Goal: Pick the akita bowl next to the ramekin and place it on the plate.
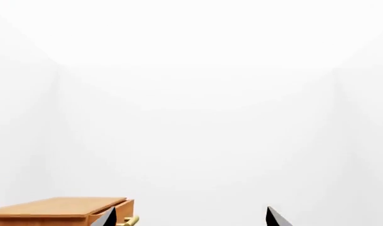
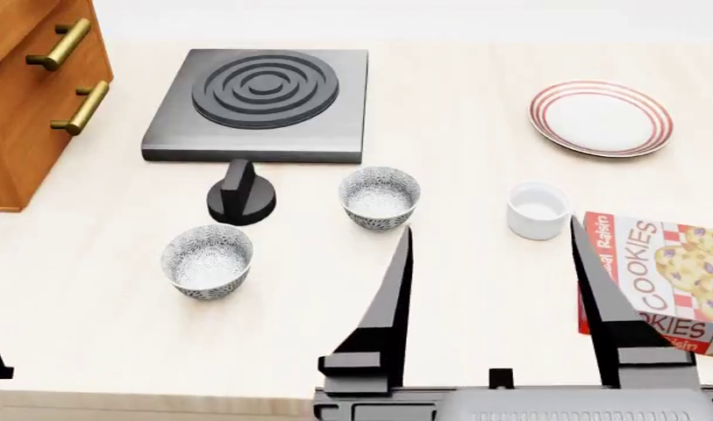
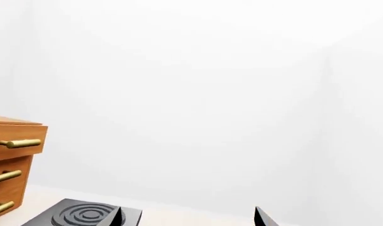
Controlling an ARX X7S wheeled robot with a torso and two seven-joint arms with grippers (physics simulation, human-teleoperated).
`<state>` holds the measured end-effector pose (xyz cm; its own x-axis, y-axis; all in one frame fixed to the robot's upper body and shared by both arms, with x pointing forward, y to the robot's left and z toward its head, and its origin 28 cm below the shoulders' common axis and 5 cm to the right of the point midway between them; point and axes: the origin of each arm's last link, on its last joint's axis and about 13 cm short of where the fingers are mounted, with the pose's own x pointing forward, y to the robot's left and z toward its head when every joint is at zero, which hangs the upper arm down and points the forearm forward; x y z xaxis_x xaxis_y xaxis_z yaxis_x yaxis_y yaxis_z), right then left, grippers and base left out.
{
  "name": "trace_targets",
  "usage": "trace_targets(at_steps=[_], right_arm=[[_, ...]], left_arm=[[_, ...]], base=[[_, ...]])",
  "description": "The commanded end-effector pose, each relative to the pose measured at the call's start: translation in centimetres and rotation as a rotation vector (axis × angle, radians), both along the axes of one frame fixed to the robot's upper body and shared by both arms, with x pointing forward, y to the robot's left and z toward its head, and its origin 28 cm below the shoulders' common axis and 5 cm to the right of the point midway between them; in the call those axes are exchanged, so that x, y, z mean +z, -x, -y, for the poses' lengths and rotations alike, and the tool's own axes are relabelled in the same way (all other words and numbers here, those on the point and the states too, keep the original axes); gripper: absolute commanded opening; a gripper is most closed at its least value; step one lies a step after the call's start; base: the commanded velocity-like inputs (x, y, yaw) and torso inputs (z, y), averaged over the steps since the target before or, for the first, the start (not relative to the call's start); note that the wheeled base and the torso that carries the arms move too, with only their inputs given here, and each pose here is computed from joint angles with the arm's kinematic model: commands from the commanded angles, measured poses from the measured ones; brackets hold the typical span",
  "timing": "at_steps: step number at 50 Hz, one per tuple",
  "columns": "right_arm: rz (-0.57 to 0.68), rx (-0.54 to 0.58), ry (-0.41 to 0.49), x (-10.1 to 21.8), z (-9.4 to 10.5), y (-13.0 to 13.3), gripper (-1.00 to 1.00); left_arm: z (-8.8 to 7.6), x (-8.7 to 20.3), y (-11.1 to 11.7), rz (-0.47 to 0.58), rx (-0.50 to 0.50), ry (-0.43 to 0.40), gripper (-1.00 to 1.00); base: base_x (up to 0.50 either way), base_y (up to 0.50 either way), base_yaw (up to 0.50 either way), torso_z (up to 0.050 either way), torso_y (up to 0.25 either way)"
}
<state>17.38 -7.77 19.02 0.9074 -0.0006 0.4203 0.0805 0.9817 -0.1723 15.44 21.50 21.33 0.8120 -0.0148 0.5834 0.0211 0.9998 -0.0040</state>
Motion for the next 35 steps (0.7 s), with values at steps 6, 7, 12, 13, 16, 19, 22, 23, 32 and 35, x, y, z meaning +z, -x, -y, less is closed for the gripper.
trace_targets(at_steps=[6,7,12,13,16,19,22,23,32,35], right_arm=[[0.024,-0.012,-0.003,0.52,0.30,0.26,1.00],[0.024,-0.011,-0.003,0.51,0.30,0.27,1.00],[0.025,-0.009,-0.006,0.52,0.31,0.26,1.00],[0.025,-0.008,-0.007,0.53,0.31,0.25,1.00],[0.026,-0.007,-0.012,0.54,0.32,0.23,1.00],[0.028,-0.006,-0.018,0.54,0.36,0.23,1.00],[0.030,-0.003,-0.024,0.53,0.38,0.23,1.00],[0.031,-0.003,-0.026,0.53,0.39,0.23,1.00],[0.032,-0.003,-0.024,0.58,0.36,0.20,1.00],[0.031,-0.003,-0.023,0.59,0.36,0.19,1.00]], left_arm=[[-0.24,0.76,0.88,0.006,0.006,0.007,1.00],[-0.23,0.77,0.90,0.007,0.006,0.007,1.00],[-0.25,0.90,0.98,0.013,0.005,0.007,1.00],[-0.25,0.91,0.99,0.014,0.005,0.006,1.00],[-0.28,0.95,0.99,0.017,0.007,0.007,1.00],[-0.29,0.95,0.97,0.018,0.008,0.006,1.00],[-0.28,0.92,0.94,0.018,0.009,0.005,1.00],[-0.28,0.92,0.93,0.018,0.009,0.006,1.00],[-0.26,0.88,0.85,0.014,0.011,0.004,1.00],[-0.24,0.87,0.84,0.013,0.011,0.004,1.00]], base=[[0.00,0.00,0.00,0.000,0.000],[0.00,0.00,0.00,0.000,0.000],[0.00,0.00,0.00,0.000,0.000],[0.00,0.00,0.00,0.000,0.000],[0.00,0.00,0.00,0.000,0.000],[0.00,0.00,0.00,0.000,0.000],[0.04,0.00,0.00,0.000,0.000],[0.14,0.00,0.00,0.000,0.000],[0.24,0.00,0.00,0.000,0.000],[0.24,0.00,0.00,0.000,0.000]])
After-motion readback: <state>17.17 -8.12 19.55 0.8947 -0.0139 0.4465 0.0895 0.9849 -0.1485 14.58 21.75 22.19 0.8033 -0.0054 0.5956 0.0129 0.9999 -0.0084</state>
